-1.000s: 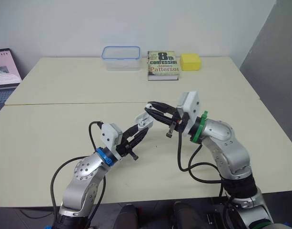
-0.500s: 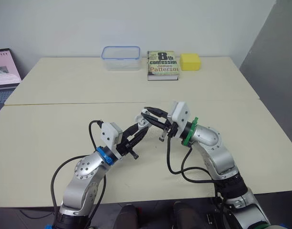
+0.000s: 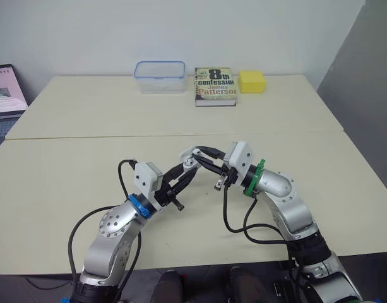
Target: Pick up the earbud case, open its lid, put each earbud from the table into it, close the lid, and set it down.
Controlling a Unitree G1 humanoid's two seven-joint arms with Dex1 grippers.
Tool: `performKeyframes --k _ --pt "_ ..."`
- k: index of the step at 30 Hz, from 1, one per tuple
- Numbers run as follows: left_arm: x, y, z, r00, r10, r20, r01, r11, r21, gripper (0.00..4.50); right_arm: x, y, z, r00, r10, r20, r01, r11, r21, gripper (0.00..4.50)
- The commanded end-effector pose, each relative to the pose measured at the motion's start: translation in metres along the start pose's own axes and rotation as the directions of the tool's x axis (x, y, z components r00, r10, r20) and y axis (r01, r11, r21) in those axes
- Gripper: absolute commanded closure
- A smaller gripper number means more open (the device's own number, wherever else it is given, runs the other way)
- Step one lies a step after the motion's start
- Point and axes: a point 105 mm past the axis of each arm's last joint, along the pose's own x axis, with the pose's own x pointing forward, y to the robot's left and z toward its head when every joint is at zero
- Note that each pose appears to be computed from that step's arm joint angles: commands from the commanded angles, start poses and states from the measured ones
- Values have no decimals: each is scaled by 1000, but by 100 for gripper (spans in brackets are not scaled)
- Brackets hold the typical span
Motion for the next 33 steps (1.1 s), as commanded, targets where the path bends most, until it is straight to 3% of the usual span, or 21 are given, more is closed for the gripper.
performKeyframes --k 1,5,11,14,15,20,25,33 --pt "2 -4 16 998 -16 59 13 999 42 372 0 5 4 1000 19 12 -18 1000 -22 410" --pt "2 -4 16 998 -17 59 15 999 42 372 1 12 3 998 61 8 -61 998 -1 410" --pt "2 -5 15 998 -20 59 18 999 43 372 0 13 6 998 64 10 -64 998 -7 207" --pt "2 -5 15 998 -21 58 18 999 42 372 -2 13 7 997 70 10 -70 998 -9 84" --pt "2 -5 15 998 -21 57 18 999 42 372 -3 13 9 998 68 14 -68 998 -5 68" --pt "2 -4 12 998 -39 42 38 999 16 372 -28 1 25 997 74 12 -74 997 -4 63" --pt "14 -16 10 978 -207 26 208 977 -52 372 -69 -15 34 992 72 -102 -73 997 -8 63" --pt "29 -49 8 827 -563 5 558 819 -135 372 -116 -58 32 948 -46 -316 62 997 42 63"
